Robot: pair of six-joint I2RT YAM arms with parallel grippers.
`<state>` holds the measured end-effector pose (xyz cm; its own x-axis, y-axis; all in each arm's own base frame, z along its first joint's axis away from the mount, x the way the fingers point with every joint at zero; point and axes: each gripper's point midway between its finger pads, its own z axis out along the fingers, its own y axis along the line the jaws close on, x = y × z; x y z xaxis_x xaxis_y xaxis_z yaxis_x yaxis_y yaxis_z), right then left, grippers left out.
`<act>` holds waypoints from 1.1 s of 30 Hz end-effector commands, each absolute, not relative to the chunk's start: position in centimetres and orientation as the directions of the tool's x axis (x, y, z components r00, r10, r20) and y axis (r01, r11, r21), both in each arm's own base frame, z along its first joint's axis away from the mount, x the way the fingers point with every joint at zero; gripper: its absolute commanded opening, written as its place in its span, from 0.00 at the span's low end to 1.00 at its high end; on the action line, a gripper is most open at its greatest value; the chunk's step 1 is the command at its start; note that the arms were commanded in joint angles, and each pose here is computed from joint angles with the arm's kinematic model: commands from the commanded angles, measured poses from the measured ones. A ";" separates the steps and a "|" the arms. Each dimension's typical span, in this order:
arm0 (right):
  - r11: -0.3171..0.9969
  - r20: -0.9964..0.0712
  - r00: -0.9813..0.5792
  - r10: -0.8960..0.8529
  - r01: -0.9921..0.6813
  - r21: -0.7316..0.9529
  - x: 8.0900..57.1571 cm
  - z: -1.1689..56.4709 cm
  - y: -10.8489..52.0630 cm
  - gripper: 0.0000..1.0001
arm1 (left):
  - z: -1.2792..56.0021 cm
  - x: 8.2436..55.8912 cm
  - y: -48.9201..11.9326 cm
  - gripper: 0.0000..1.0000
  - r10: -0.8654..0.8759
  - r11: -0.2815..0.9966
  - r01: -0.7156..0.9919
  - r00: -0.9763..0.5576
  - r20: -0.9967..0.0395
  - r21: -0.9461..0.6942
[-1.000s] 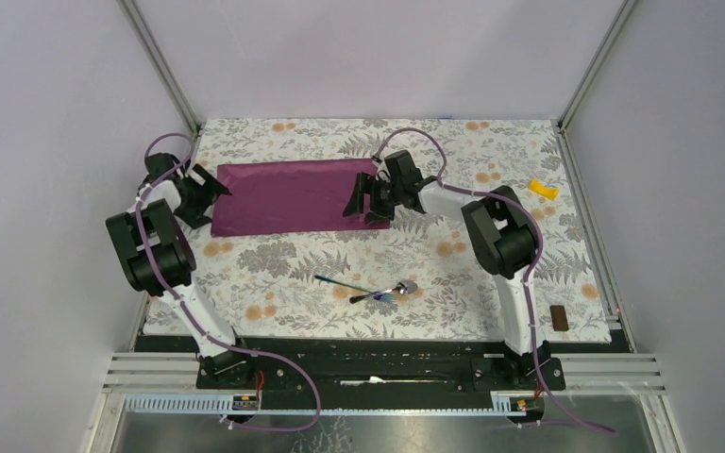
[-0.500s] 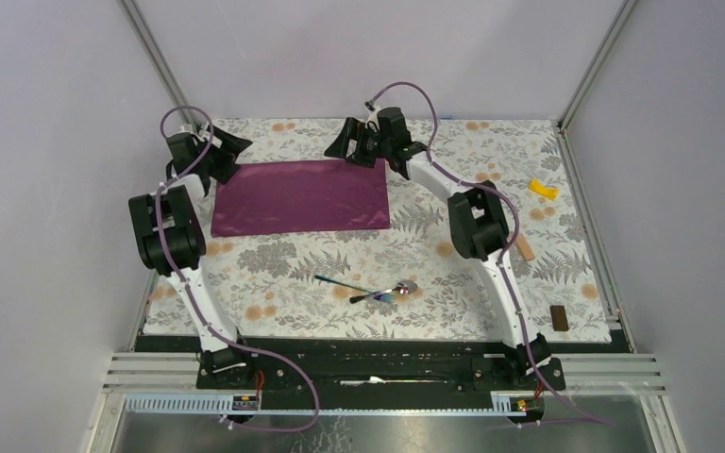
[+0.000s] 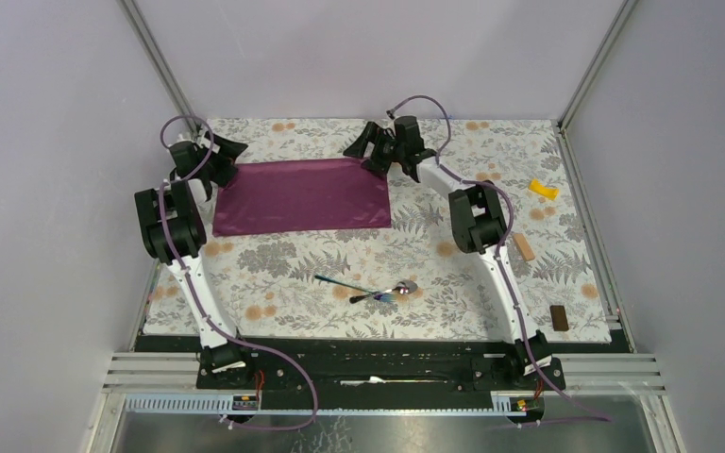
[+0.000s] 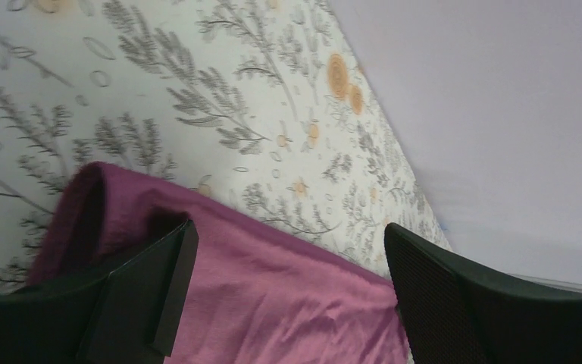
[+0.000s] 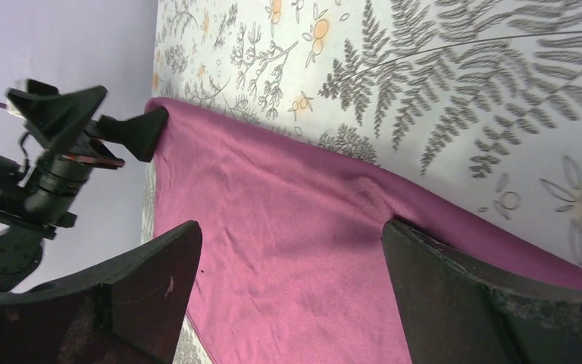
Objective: Fold the napkin into a case and place the utensils inside
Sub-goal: Smooth out the rectangle-folded napkin at the center of the board.
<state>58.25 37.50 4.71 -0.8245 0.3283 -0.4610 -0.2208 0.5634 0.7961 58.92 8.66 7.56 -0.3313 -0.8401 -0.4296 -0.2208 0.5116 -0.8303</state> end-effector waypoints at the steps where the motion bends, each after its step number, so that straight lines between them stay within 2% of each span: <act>1: 0.613 -0.460 -0.793 0.400 -0.142 0.777 59.9 3.8 33.3 0.96 | 5.9 59.2 11.8 0.99 -0.847 0.521 -0.267 -0.280 -0.452 -0.811; 6: 0.620 -0.446 -0.796 0.409 -0.117 0.776 59.6 2.9 32.5 0.96 | 2.7 58.7 13.1 0.99 -0.839 0.534 -0.343 -0.332 -0.432 -0.773; 11: 0.609 -0.425 -0.806 0.412 -0.103 0.786 59.4 2.4 32.5 0.96 | 4.0 59.7 13.9 0.99 -0.818 0.559 -0.304 -0.355 -0.453 -0.772; 19: 0.605 -0.418 -0.804 0.423 -0.093 0.790 59.4 2.5 32.3 0.96 | 2.3 59.8 13.4 0.99 -0.821 0.532 -0.299 -0.408 -0.398 -0.792; 25: 0.593 -0.435 -0.789 0.435 -0.113 0.797 59.9 4.0 31.9 1.00 | 2.4 59.1 14.4 0.99 -0.779 0.607 -0.341 -0.432 -0.454 -0.718; 27: 0.599 -0.449 -0.783 0.429 -0.126 0.791 60.0 4.7 31.4 1.00 | 4.5 59.4 15.2 0.99 -0.743 0.657 -0.337 -0.441 -0.504 -0.674; 31: 0.645 -0.532 -0.746 0.402 -0.182 0.742 59.5 7.8 29.8 1.00 | 14.3 60.6 15.3 0.99 -0.685 0.719 -0.252 -0.410 -0.602 -0.647; 33: 0.658 -0.578 -0.724 0.375 -0.231 0.716 59.2 9.8 29.5 1.00 | 18.4 60.1 13.9 0.99 -0.692 0.709 -0.195 -0.379 -0.615 -0.677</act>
